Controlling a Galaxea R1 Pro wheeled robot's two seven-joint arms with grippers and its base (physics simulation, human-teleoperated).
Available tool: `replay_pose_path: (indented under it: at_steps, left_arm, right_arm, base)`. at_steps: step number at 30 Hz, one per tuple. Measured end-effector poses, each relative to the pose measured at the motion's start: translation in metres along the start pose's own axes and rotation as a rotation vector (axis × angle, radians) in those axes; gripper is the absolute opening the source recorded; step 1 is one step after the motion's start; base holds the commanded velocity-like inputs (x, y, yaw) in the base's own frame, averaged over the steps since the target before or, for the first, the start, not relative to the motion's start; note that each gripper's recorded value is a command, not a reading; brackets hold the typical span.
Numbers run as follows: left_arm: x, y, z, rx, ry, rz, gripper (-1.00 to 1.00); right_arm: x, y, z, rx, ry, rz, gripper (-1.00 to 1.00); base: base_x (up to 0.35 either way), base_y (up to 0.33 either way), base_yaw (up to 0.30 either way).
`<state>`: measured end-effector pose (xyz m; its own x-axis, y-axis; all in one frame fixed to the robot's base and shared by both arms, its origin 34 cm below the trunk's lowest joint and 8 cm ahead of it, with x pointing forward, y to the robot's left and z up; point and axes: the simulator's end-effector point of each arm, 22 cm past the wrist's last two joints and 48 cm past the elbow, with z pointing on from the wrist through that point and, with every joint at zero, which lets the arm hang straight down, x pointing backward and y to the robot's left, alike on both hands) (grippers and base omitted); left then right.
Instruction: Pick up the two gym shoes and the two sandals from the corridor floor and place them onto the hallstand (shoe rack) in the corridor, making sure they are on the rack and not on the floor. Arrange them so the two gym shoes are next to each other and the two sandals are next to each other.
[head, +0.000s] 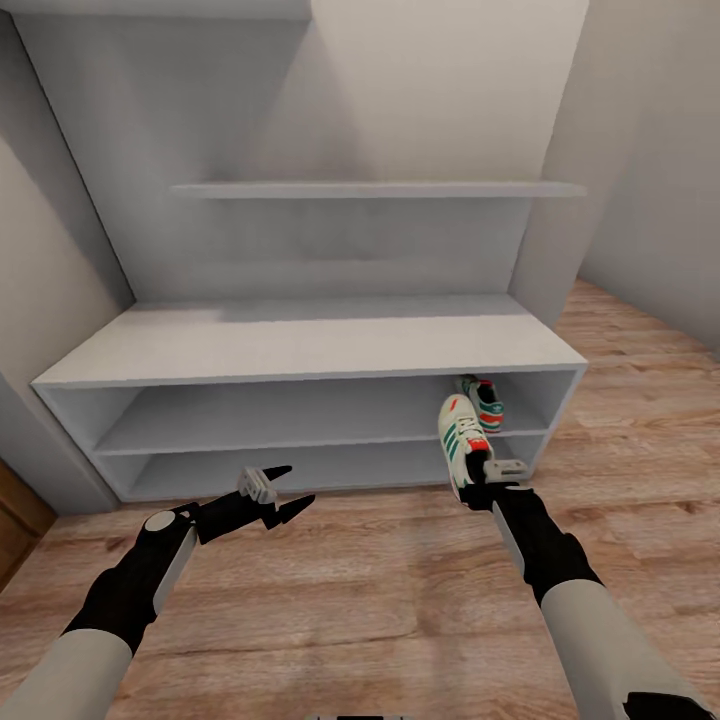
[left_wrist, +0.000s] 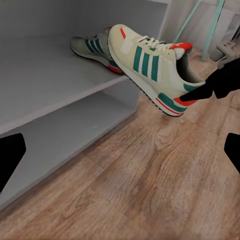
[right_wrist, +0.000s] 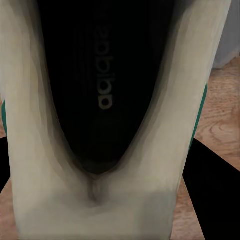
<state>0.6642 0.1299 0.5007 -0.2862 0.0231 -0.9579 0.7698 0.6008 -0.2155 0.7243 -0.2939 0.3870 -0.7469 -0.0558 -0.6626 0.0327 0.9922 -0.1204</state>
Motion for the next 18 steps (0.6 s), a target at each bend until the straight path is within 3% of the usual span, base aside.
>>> replay_pose_path:
  at_steps: [11, 18]
  left_arm:
    - [-0.0001, -0.0005, 0.0005, 0.001, -0.001, -0.001, 1.00]
    - [-0.0003, -0.0011, 0.0007, 0.002, 0.000, 0.000, 1.00]
  right_arm:
    - [0.0001, -0.0005, 0.0001, 0.001, 0.000, 0.000, -1.00]
    - [-0.0001, -0.0008, -0.0002, 0.001, 0.000, 0.000, -1.00]
  base:
    - [0.113, 0.042, 0.000]
    - [0.286, -0.008, 0.000]
